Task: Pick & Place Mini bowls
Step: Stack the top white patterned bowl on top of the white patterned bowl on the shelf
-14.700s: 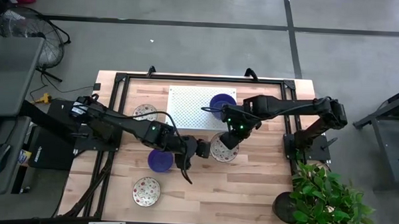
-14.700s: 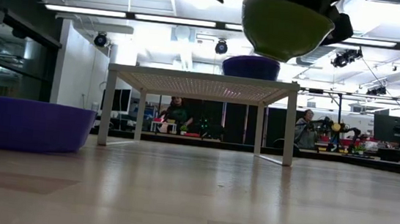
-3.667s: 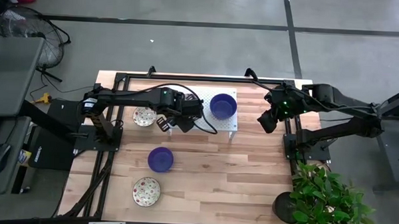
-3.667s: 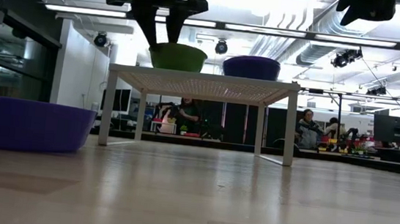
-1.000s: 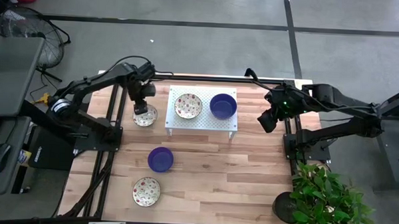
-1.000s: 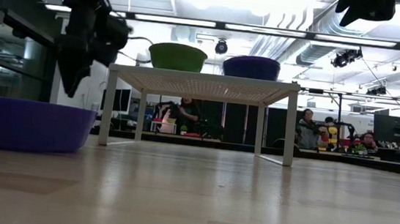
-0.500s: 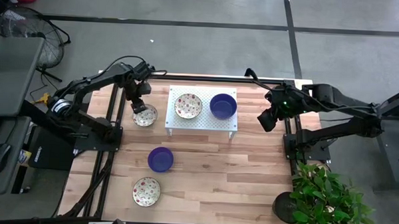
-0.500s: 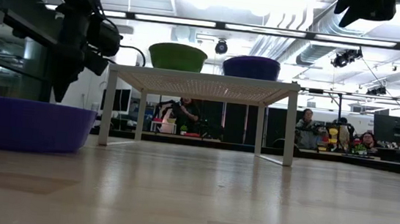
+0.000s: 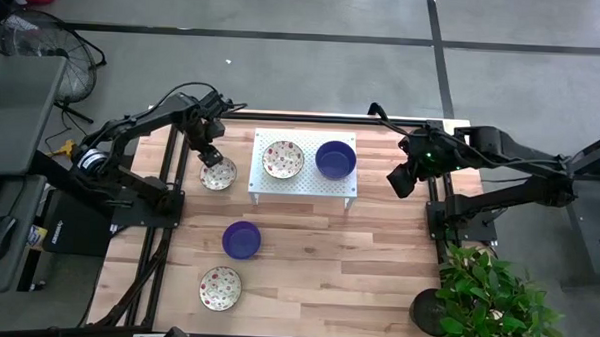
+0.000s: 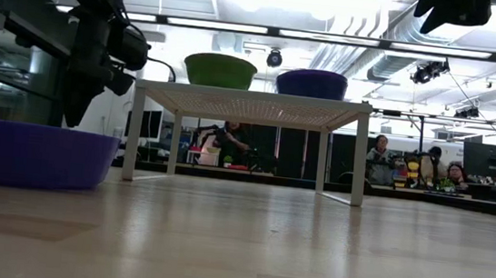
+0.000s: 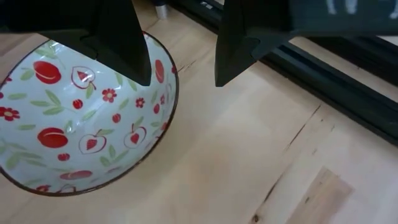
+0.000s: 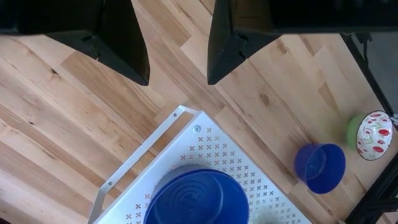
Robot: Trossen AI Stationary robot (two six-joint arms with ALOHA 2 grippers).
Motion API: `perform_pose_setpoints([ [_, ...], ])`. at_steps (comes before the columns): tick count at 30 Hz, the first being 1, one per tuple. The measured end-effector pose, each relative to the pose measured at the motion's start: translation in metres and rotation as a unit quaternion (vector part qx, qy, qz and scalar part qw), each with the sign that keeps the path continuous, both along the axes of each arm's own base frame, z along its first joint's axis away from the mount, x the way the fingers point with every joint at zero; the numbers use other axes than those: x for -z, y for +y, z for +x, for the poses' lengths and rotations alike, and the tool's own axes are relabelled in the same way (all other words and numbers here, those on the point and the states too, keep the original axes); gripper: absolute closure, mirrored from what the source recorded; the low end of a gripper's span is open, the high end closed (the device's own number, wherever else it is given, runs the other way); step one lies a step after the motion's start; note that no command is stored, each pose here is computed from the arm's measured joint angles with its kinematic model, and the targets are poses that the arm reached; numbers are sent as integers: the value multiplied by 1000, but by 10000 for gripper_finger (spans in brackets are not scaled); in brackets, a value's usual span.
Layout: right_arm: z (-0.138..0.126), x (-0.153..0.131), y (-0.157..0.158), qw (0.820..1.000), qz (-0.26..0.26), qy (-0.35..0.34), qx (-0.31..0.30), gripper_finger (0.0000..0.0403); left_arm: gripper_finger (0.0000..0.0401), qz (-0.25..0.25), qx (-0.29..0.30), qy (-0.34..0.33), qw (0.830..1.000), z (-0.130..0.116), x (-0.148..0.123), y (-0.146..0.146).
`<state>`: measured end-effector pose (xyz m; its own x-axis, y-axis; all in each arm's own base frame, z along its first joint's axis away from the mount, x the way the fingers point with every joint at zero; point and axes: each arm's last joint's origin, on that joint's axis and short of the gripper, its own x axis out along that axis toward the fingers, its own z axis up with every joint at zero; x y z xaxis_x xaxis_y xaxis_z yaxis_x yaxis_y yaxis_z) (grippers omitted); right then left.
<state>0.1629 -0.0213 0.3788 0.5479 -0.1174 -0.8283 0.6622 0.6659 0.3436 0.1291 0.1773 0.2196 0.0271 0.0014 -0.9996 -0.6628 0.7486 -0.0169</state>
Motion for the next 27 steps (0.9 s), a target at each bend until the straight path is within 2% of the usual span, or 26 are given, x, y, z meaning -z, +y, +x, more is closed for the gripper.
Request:
perform_pose_setpoints([
  [5,0,0,0,1000,0,-1,0,253,226,-8,5,-4,1000,1,2,0],
  [21,0,0,0,1000,-3,0,1,253,226,-66,30,25,997,11,33,13],
  [27,0,0,0,1000,-3,0,1,253,226,-61,34,25,997,14,38,17],
])
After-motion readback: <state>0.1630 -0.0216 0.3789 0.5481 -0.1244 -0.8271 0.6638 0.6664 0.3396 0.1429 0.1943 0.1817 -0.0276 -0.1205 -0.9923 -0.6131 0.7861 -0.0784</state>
